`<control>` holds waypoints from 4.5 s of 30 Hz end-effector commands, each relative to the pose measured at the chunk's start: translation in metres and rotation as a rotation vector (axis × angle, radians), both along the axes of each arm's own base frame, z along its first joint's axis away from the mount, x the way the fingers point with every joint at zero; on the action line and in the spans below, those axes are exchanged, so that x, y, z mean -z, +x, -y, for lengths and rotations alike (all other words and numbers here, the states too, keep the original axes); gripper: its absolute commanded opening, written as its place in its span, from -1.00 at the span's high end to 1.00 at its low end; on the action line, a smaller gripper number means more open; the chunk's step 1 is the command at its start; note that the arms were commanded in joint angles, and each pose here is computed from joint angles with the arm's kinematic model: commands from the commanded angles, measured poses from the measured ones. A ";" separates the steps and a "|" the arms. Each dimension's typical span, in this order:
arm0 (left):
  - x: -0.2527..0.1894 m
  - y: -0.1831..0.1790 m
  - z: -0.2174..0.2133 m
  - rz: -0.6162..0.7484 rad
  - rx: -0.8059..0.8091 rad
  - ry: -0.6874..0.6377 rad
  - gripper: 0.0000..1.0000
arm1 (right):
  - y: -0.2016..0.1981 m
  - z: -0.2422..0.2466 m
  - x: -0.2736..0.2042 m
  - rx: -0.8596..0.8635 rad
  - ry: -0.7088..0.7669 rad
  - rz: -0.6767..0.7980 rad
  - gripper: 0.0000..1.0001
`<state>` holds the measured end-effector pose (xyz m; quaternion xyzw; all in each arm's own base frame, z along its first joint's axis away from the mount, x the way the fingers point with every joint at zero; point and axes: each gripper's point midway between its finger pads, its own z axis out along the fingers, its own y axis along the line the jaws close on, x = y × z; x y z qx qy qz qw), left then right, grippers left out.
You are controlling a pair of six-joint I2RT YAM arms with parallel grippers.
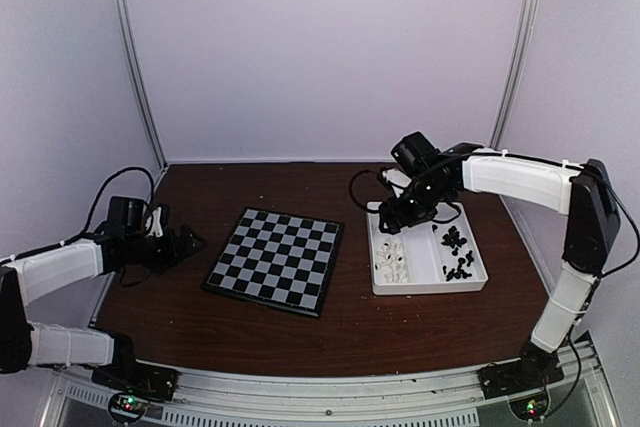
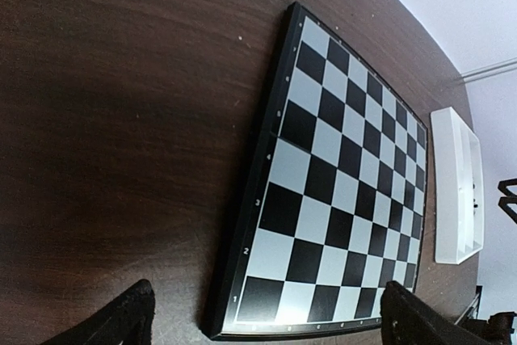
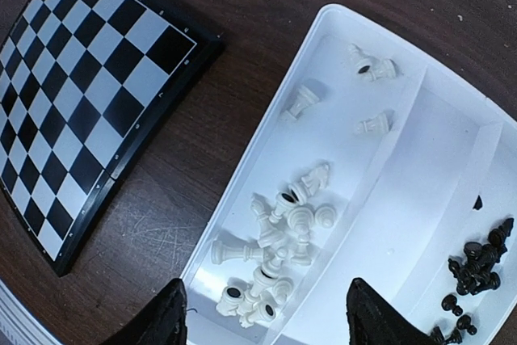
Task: Set up the chess pieces on the board
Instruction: Pick up the chess piece from the storage box, then move the chessboard to the center of the board, then place the chess piece on the chessboard.
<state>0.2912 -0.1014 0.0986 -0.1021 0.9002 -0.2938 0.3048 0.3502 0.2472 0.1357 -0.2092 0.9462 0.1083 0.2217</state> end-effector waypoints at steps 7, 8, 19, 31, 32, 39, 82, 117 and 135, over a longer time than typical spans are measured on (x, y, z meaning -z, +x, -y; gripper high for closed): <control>0.017 0.012 0.021 -0.058 0.079 -0.082 -0.88 | 0.007 -0.003 0.031 0.019 -0.130 -0.048 -0.20; 0.019 0.011 0.022 -0.065 0.086 -0.092 -0.87 | 0.008 -0.004 0.033 0.019 -0.132 -0.053 -0.20; 0.040 0.002 0.028 -0.112 0.116 -0.121 -0.88 | 0.023 -0.003 0.049 0.042 -0.191 -0.060 0.06; 0.040 0.008 0.030 -0.095 0.129 -0.128 -0.88 | 0.027 0.007 0.070 0.068 -0.214 -0.106 0.32; 0.039 0.008 0.030 -0.093 0.129 -0.128 -0.88 | 0.027 0.007 0.071 0.067 -0.214 -0.107 0.32; 0.040 0.008 0.031 -0.096 0.132 -0.131 -0.88 | 0.027 0.010 0.079 0.069 -0.226 -0.121 0.35; 0.052 -0.003 0.052 -0.151 0.187 -0.185 -0.88 | 0.024 0.009 -0.008 0.033 -0.120 0.020 0.81; 0.043 -0.048 0.130 -0.136 0.296 -0.192 -0.89 | -0.038 -0.087 -0.014 -0.300 0.115 -0.119 0.78; -0.006 -0.031 0.104 0.026 0.317 0.079 -0.95 | -0.094 -0.091 0.002 -0.424 -0.044 -0.187 0.75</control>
